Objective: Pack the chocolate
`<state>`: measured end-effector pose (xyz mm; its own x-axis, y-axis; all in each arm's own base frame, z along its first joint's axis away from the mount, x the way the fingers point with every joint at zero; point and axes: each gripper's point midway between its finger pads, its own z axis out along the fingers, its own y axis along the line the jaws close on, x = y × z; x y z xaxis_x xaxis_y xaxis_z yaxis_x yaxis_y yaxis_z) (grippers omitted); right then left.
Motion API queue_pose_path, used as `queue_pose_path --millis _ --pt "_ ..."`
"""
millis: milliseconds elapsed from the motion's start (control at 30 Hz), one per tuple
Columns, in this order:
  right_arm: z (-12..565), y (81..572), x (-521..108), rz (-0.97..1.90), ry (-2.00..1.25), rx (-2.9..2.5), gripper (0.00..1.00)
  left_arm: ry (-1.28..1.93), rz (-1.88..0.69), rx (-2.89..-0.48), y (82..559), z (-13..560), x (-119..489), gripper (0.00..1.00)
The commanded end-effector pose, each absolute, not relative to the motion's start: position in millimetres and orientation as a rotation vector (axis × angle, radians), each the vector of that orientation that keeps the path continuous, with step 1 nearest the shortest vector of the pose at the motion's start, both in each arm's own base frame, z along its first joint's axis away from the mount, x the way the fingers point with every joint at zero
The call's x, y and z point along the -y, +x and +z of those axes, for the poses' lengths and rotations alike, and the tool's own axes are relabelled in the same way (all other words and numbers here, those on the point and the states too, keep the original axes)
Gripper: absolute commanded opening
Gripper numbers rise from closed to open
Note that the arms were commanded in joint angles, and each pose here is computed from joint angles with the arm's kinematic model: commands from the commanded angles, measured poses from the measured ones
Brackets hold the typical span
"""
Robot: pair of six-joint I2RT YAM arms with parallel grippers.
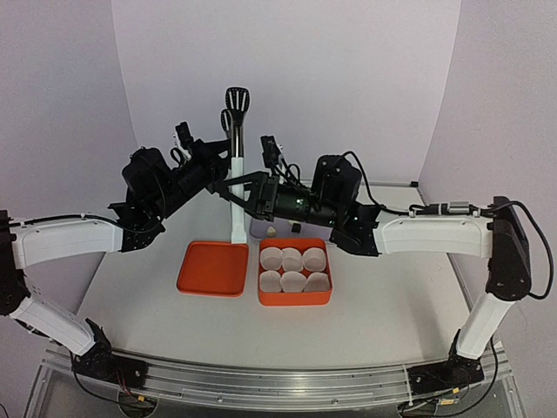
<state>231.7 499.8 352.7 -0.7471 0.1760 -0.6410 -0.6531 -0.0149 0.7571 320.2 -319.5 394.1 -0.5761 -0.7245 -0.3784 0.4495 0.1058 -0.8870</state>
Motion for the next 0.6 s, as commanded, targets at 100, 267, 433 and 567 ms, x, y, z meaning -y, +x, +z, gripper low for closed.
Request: queue_pose_path --millis 100,267,433,567 --pt "378 238 -481 1.766 -0.406 -1.620 0.42 -0.176 -1.580 -1.505 314 406 325 0.53" --pt "361 266 -460 1.674 -0.292 -1.723 0.42 -0.151 -1.482 -1.531 308 407 312 0.77" --pt "341 303 -421 1.593 -0.154 -1.825 0.39 -0.238 -1.296 -1.576 313 394 282 0.93" --pt "309 322 -381 1.404 -0.124 -2.001 0.40 -0.264 -1.111 -1.630 316 380 260 0.98"
